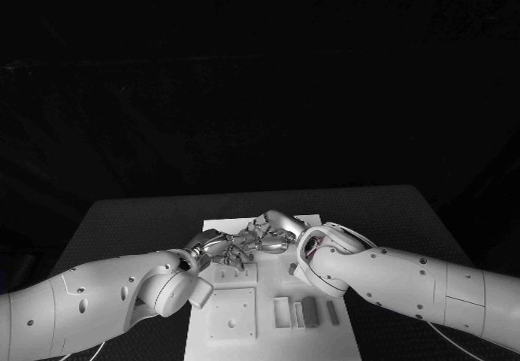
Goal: Assemble the parts on the task board
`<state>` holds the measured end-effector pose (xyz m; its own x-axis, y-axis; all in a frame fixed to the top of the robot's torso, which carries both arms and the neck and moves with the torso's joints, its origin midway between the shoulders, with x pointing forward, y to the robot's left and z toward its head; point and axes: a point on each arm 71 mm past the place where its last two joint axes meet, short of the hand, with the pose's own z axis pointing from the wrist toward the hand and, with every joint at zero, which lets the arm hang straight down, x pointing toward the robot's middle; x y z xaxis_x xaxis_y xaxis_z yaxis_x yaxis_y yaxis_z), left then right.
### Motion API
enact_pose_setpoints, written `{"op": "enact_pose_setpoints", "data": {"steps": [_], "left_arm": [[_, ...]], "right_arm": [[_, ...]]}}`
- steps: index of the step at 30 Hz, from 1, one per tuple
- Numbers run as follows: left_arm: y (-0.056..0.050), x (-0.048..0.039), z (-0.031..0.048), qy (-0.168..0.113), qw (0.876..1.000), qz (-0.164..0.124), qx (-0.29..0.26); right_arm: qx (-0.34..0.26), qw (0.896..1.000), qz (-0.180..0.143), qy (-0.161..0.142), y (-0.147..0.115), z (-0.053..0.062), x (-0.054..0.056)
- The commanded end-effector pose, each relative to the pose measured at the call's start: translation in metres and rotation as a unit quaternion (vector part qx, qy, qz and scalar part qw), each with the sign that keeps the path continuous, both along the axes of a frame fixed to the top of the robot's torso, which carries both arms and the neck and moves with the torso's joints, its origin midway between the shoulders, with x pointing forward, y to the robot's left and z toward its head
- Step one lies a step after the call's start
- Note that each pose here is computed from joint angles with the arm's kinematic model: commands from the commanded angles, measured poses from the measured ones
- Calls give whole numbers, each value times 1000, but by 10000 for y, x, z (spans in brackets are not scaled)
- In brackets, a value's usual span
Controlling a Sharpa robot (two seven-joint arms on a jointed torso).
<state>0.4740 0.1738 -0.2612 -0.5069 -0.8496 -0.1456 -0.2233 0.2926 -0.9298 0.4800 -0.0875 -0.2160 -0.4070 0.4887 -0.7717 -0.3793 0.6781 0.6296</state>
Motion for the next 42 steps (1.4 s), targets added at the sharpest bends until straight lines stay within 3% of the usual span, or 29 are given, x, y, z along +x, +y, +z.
{"op": "enact_pose_setpoints", "data": {"steps": [1, 42], "left_arm": [[-37, -12, 10, -1, 1000, -14, -6], [-12, -8, 7, 1, 1000, -14, -6]], "right_arm": [[-4, 1000, 9, 0, 25, -4, -9], [-19, 1000, 8, -20, 22, -20, 12]]}}
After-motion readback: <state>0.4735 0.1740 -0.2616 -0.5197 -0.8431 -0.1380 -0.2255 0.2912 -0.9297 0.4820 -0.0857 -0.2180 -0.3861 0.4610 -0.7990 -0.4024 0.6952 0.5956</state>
